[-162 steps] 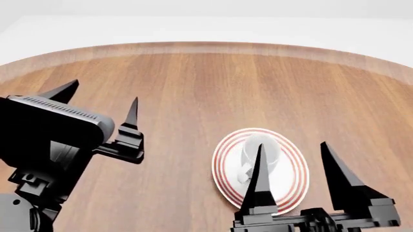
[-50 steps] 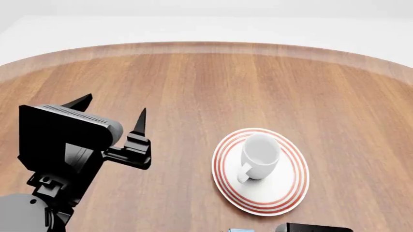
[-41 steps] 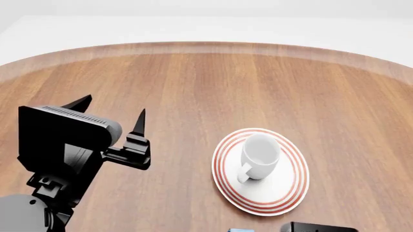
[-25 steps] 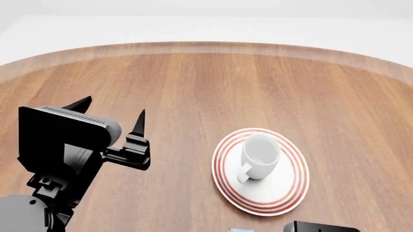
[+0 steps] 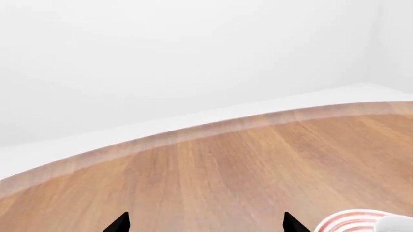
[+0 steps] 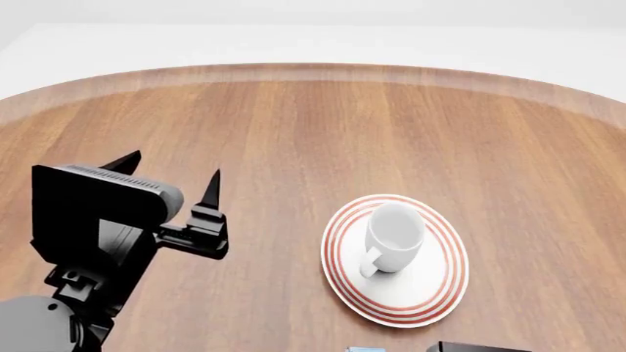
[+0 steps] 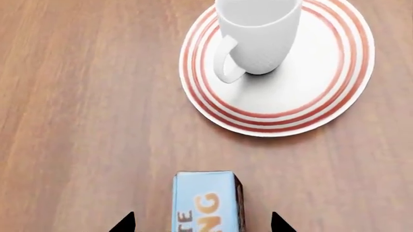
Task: Pick up the white mug and put it on the plate, and put the chocolate pudding to the right of the plate.
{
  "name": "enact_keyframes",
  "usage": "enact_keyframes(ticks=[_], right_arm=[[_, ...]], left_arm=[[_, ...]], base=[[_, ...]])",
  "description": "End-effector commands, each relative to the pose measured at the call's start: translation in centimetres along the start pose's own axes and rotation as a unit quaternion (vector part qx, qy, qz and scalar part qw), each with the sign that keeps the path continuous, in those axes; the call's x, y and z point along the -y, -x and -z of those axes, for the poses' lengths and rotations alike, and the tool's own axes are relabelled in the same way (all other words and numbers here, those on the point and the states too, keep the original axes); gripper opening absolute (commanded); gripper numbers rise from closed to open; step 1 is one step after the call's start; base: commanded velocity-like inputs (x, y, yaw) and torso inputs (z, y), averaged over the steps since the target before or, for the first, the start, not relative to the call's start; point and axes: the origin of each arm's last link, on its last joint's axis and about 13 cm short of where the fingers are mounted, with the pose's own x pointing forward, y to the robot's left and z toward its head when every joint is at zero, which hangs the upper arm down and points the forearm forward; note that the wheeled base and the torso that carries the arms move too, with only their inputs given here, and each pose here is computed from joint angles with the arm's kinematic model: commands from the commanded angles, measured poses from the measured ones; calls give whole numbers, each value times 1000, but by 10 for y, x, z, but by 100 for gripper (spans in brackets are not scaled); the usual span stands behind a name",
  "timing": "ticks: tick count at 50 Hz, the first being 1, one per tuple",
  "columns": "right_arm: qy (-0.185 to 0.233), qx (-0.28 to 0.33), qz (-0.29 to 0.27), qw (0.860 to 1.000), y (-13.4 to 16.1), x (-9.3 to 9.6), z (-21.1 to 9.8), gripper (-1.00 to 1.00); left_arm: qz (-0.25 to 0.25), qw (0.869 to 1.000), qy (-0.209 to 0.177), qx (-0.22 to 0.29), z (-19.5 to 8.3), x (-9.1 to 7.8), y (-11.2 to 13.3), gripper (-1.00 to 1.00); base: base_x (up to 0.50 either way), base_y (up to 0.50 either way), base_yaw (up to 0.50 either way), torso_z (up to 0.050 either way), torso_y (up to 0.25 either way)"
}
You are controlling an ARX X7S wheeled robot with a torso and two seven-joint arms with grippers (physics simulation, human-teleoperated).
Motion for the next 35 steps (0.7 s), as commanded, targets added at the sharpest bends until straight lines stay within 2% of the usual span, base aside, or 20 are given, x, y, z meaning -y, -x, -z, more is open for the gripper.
enact_keyframes(ticks=[1, 35], right_arm=[[-6, 7, -13, 1000, -4, -1, 2, 100], [14, -3, -25, 1000, -13, -4, 11, 100]], left_arm=[[14, 1000, 10, 17, -2, 3, -3, 100], [14, 1000, 19, 13, 4, 2, -3, 100]], base=[[0, 0, 0, 0, 0], [0, 0, 0, 0, 0]])
